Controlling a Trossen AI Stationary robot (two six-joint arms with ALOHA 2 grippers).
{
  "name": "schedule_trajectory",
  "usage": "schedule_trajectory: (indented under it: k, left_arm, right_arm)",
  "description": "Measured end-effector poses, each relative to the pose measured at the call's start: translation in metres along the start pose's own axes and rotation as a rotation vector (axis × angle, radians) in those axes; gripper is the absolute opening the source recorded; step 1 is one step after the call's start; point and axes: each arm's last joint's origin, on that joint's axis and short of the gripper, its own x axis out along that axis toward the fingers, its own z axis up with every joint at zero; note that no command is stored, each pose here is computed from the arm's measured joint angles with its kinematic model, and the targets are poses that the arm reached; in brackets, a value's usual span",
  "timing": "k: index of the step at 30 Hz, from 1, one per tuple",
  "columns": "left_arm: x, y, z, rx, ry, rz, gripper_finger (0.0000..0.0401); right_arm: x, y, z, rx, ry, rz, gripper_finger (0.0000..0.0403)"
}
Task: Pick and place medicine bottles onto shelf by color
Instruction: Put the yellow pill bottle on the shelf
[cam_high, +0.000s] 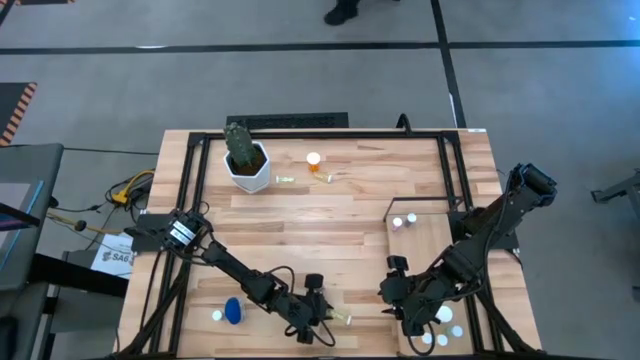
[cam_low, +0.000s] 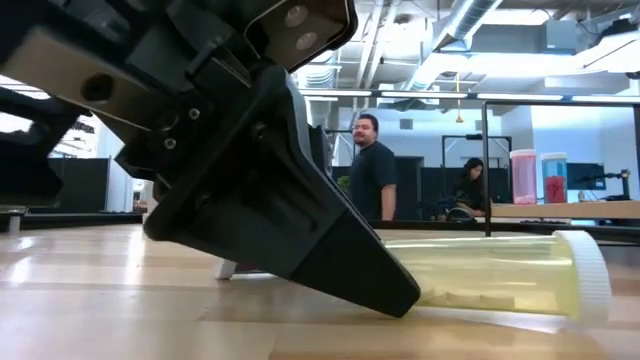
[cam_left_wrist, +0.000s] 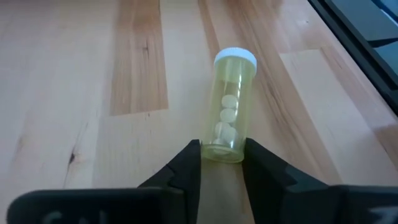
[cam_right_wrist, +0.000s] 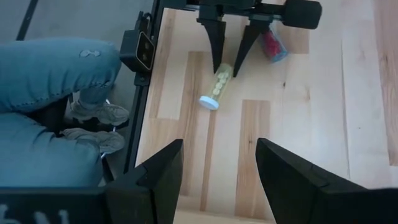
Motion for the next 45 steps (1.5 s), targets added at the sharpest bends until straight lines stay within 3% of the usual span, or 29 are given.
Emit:
schedule_trajectory:
  k: [7,12,19,26,30,35,45]
  left_arm:
    - [0.001,0.004,0.007,0.007,-0.056,0.018,0.0086]
    - [-0.007,0.014,0.024,0.025,-0.115,0.081,0.0086]
    - [-0.046,0.032,0.071,0.068,-0.242,0.241,0.0086]
    - [-0.103,0.043,0.117,-0.073,-0.435,0.401,0.0087]
    - [-0.131,0.043,0.133,-0.122,-0.518,0.408,0.0087]
    - [-0.152,0.039,0.144,-0.099,-0.585,0.389,0.0087]
    - [-0.159,0.036,0.151,-0.055,-0.653,0.398,0.0087]
  right_arm:
    - [0.0,0.0,-0.001,-0.001,0.011,0.005,0.0221]
    - [-0.007,0.001,0.002,0.013,0.069,0.032,0.0221]
    - [-0.03,0.003,0.014,-0.008,0.113,0.008,0.0221]
    - [-0.047,0.0,0.034,-0.156,0.035,-0.051,0.0221]
    - [-0.051,-0.006,0.044,-0.265,-0.012,-0.104,0.0221]
    - [-0.06,-0.017,0.059,-0.348,-0.052,-0.181,0.0221]
    - [-0.089,-0.044,0.098,-0.393,-0.156,-0.274,0.0221]
